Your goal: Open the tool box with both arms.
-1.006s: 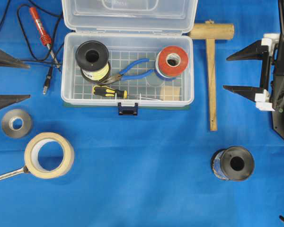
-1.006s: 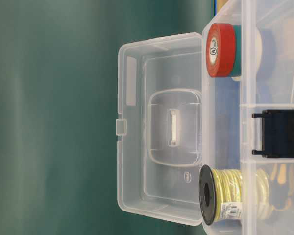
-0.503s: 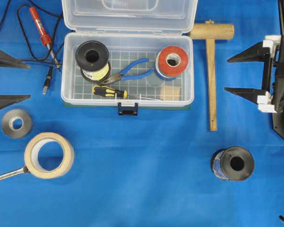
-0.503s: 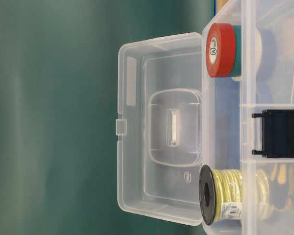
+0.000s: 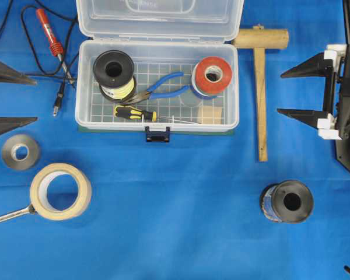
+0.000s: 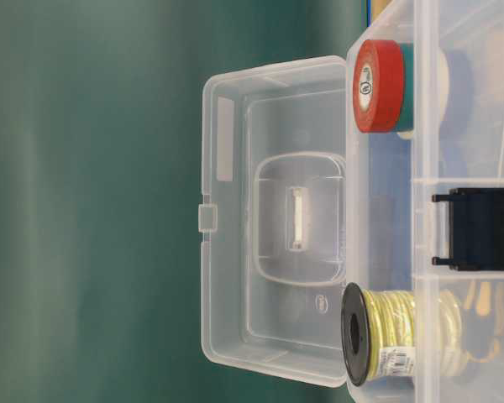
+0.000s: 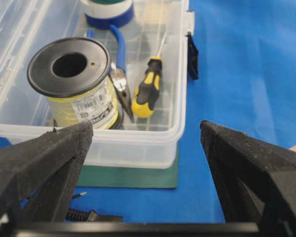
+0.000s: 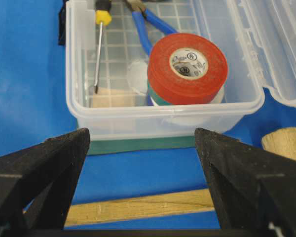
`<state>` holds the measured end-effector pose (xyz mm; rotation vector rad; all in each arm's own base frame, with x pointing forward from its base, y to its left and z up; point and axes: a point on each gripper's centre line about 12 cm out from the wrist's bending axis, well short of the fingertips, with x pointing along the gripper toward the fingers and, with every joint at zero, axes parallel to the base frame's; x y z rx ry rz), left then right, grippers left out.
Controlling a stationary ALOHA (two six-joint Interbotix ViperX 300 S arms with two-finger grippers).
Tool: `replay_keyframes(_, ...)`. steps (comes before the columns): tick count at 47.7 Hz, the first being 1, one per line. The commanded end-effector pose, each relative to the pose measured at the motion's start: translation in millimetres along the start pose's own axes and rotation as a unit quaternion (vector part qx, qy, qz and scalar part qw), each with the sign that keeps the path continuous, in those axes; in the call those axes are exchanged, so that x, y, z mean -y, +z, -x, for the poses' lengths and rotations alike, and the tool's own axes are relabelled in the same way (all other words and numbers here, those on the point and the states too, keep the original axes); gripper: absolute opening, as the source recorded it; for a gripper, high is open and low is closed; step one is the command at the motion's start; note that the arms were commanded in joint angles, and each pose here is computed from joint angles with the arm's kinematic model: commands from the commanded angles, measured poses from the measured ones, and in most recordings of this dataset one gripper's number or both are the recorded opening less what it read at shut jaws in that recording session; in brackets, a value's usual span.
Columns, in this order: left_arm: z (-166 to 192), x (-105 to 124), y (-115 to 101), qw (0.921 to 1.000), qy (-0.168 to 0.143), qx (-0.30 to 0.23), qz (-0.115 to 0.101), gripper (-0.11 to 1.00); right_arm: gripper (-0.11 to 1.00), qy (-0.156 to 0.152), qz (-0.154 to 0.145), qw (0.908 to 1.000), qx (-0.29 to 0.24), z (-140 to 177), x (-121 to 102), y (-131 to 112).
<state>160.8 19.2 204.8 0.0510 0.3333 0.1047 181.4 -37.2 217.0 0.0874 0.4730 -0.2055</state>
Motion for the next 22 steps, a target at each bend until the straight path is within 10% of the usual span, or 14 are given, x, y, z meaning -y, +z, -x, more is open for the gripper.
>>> replay_keyframes(1, -0.3, -0.1, 4.8, 1.0, 0.0, 0.007, 0.001, 0.87, 0.85, 0.002, 0.0, 1.0, 0.006, 0.2, -1.1, 4.5)
replay_keyframes(22, -0.1, -0.1, 4.4, 1.0, 0.0, 0.007, 0.001, 0.87, 0.85, 0.003, -0.001, 1.0, 0.002, -0.4, -1.2, 0.9)
